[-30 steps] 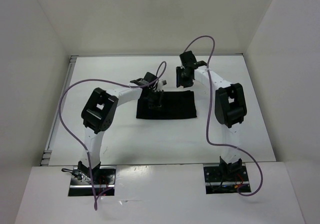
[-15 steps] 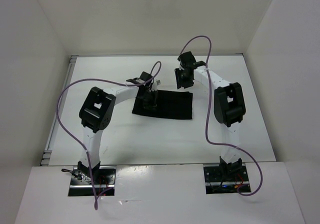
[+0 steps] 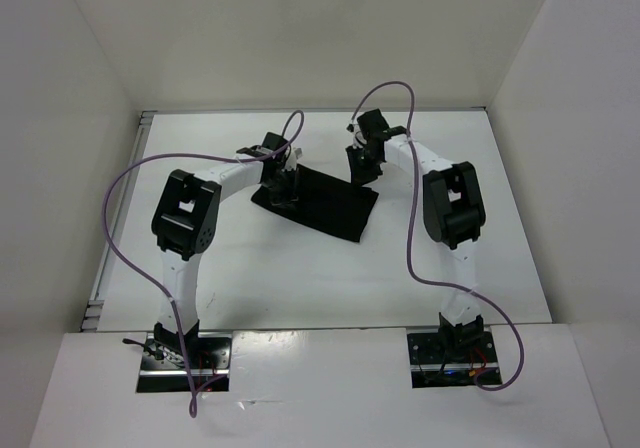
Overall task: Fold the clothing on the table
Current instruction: Fold the skirt
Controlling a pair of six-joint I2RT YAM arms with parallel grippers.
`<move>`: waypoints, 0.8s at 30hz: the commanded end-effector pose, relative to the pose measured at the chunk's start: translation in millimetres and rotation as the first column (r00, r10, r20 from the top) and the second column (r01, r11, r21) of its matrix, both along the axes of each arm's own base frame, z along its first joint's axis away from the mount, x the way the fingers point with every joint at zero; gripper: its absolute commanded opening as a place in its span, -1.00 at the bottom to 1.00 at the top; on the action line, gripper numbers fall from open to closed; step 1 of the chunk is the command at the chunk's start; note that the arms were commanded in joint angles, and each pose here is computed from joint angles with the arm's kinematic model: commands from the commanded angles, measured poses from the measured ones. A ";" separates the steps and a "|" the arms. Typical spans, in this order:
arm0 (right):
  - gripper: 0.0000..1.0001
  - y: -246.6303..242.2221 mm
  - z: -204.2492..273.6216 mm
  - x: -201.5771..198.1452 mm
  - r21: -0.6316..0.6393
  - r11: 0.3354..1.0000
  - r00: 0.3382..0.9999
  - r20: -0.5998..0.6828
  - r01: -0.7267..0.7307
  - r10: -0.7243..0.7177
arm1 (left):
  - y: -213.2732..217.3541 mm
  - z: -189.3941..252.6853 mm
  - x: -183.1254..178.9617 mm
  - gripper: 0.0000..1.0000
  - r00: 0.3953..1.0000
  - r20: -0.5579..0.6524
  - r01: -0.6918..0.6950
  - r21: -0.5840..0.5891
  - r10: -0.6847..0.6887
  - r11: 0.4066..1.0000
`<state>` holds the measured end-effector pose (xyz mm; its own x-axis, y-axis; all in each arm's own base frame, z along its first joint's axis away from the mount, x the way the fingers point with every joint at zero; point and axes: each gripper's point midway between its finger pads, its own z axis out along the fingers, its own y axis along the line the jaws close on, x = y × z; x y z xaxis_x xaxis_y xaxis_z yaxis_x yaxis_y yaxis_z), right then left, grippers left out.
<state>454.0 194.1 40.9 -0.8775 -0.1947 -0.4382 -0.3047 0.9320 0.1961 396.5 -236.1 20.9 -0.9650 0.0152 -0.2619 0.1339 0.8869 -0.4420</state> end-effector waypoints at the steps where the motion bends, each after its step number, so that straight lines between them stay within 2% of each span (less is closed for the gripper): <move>1: -0.47 8.7 5.8 4.0 0.049 0.998 0.999 0.001 -0.041 0.041 | 20.2 -27.9 -4.2 -0.87 0.999 -0.034 0.008 0.111 -0.004 0.994; 4: -0.57 15.2 7.0 -1.6 0.087 0.994 0.998 -0.019 -0.061 0.063 | 20.6 -31.8 -5.2 -0.87 0.999 -0.042 0.009 0.114 -0.004 0.993; 9: -0.57 16.8 -2.4 -7.5 0.095 0.993 0.996 -0.057 -0.067 0.072 | 19.9 -31.4 -3.2 -0.87 0.999 -0.034 0.008 0.111 -0.004 0.994; 13: -0.44 11.1 -4.2 -4.8 0.062 0.996 0.997 -0.045 -0.061 0.063 | 24.6 -33.9 -4.1 -0.87 0.999 -0.042 0.000 0.114 0.005 0.993; 16: -0.44 7.6 -9.4 -3.9 0.041 0.998 0.997 -0.049 -0.051 0.053 | 22.8 -29.5 -3.7 -0.87 0.999 -0.037 0.002 0.103 0.002 0.995; 21: -0.67 -3.7 -13.3 0.6 0.002 1.000 0.999 -0.037 -0.024 0.024 | 21.1 -25.0 -3.4 -0.87 1.000 -0.031 0.005 0.091 -0.002 0.996; 24: -0.63 -10.2 -7.5 7.2 -0.031 0.999 1.000 -0.011 0.015 -0.016 | 20.8 -27.0 -7.0 -0.87 0.999 -0.043 0.009 0.086 -0.005 0.996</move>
